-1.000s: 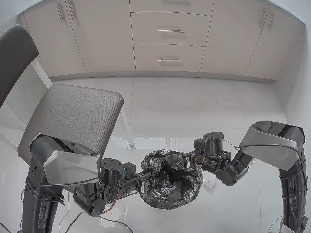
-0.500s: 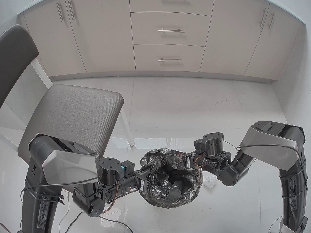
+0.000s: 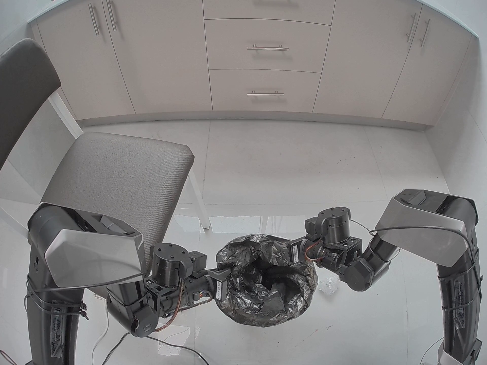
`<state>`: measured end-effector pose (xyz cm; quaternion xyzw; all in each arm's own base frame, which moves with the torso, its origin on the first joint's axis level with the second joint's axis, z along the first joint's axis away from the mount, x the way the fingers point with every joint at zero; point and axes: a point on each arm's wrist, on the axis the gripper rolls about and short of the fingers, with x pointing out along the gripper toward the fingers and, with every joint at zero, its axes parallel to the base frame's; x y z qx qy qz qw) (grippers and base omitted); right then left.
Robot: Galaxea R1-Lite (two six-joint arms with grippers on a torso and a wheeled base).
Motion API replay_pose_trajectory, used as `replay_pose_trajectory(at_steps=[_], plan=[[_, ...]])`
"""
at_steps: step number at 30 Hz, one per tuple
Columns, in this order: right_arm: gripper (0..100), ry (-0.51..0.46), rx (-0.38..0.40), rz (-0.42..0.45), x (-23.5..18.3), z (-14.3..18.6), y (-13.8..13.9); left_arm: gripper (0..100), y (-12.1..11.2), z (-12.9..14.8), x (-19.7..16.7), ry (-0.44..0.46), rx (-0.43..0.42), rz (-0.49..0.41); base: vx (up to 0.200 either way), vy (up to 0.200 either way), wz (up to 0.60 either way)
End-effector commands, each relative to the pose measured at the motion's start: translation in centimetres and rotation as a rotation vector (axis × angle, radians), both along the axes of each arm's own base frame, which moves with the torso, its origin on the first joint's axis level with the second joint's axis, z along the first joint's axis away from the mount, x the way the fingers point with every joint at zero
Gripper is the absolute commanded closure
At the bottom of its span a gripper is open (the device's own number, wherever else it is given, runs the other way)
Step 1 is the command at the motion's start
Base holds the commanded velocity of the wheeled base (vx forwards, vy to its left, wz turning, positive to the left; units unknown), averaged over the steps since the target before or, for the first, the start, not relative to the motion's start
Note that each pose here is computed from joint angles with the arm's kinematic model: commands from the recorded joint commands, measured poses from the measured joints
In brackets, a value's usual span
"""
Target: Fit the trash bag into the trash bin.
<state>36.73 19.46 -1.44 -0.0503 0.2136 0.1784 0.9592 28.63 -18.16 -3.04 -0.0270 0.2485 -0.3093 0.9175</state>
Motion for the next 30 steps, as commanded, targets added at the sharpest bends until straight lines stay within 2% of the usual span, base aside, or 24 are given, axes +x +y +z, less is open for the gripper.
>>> replay_pose_trajectory(at_steps=[1, 30], plan=[[0, 0.001, -0.001, 0.001, -0.03, -0.03, 0.00, 100, -0.09, 0.37, 0.04, -0.010, -0.007, -0.002, 0.000, 0.000, 0.00], [0, 0.004, -0.001, 0.000, -0.11, -0.14, 0.02, 100, -0.41, 0.53, -0.09, -0.015, -0.013, 0.028, 0.000, 0.000, 0.00]])
